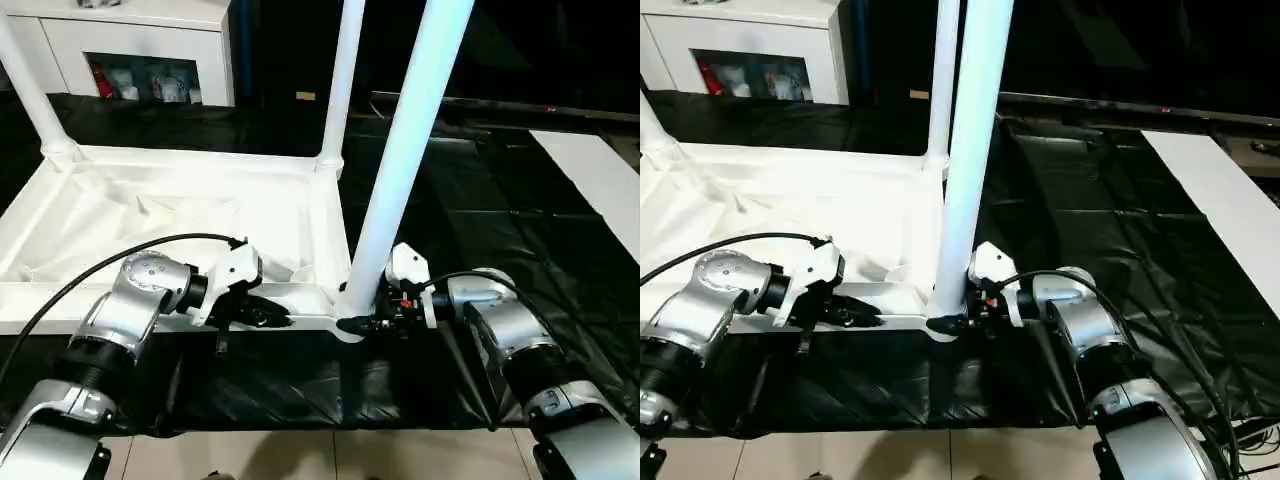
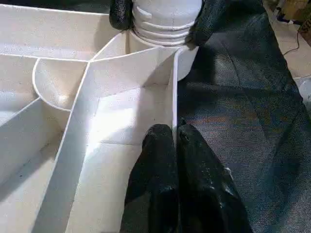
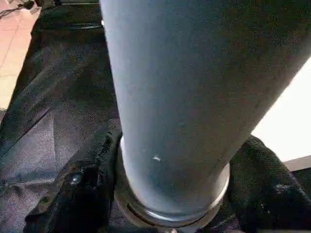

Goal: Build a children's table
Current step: Rotate leg to tighten

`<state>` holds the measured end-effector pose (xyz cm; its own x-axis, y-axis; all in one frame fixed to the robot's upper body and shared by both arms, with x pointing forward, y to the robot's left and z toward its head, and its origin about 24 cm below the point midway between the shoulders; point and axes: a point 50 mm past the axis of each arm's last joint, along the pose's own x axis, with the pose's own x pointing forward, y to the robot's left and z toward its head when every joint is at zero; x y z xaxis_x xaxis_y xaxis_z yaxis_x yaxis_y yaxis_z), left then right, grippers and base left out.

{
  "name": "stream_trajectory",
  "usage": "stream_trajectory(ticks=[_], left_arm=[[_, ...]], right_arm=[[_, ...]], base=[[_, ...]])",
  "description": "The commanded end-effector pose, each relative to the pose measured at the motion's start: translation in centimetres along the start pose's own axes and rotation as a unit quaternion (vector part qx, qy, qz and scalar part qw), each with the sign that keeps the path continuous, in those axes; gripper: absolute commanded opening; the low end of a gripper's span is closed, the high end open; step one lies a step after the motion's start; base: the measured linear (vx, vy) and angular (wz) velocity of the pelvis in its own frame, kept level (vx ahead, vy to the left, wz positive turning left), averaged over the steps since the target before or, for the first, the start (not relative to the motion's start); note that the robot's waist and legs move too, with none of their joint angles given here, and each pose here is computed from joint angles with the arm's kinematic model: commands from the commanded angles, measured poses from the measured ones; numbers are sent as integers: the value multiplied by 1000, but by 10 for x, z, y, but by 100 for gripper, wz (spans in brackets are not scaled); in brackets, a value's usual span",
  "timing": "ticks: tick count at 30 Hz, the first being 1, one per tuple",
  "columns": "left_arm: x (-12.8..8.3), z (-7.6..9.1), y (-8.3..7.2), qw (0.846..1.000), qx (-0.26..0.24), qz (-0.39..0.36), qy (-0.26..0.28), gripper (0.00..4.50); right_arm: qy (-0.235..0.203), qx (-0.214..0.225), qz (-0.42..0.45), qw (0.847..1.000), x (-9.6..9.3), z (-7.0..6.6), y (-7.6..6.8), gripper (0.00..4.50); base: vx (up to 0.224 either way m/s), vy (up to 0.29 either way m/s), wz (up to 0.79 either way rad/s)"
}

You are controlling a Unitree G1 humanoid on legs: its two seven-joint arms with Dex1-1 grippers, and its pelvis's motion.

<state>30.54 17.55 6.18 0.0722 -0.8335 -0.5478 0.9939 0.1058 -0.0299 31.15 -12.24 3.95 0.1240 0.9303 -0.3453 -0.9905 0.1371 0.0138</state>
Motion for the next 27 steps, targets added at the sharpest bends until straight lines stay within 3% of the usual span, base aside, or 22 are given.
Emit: stream_trajectory(ticks=[1, 8, 11, 13, 15, 16, 17, 18, 20, 22, 24, 27], left_arm=[[5, 7, 0, 1000, 13, -22, -15, 0], [7, 3, 1, 1000, 0, -4, -5, 0], [24, 6, 5, 999, -15, 47, 0, 0], [25, 6, 5, 999, -16, 48, 0, 0], [48, 13, 4, 997, -25, 79, -12, 0], [48, 13, 4, 997, -25, 79, -12, 0], [72, 21, 0, 994, -36, 96, -25, 0], [72, 21, 0, 994, -36, 96, -25, 0], [84, 28, -1, 993, -42, 103, -40, 0], [87, 32, -1, 992, -44, 105, -47, 0], [88, 36, -1, 992, -39, 103, -54, 0], [85, 36, -1, 994, -29, 96, -51, 0]], right_arm=[[9, -14, 15, 1000, 5, 4, 0, 274], [-20, 11, -5, 1000, 10, 1, 1, 269], [-34, 47, -97, 994, 24, -7, 2, 269], [-34, 47, -99, 993, 24, -7, 2, 269], [-66, 96, -166, 979, 47, -8, 7, 269], [-66, 96, -166, 979, 47, -8, 7, 269], [-83, 137, -234, 959, 75, -4, 12, 269], [-83, 137, -234, 959, 75, -4, 12, 269], [-110, 161, -265, 944, 94, 7, 15, 269], [-125, 162, -268, 942, 101, 14, 16, 269], [-155, 154, -257, 941, 105, 25, 17, 339], [-170, 146, -240, 945, 100, 29, 15, 355]], base=[[0, 0, 0], [0, 0, 0], [0, 0, 0], [0, 0, 0], [0, 0, 0], [0, 0, 0], [0, 0, 0], [0, 0, 0], [0, 0, 0], [0, 0, 0], [0, 0, 0], [0, 0, 0]])
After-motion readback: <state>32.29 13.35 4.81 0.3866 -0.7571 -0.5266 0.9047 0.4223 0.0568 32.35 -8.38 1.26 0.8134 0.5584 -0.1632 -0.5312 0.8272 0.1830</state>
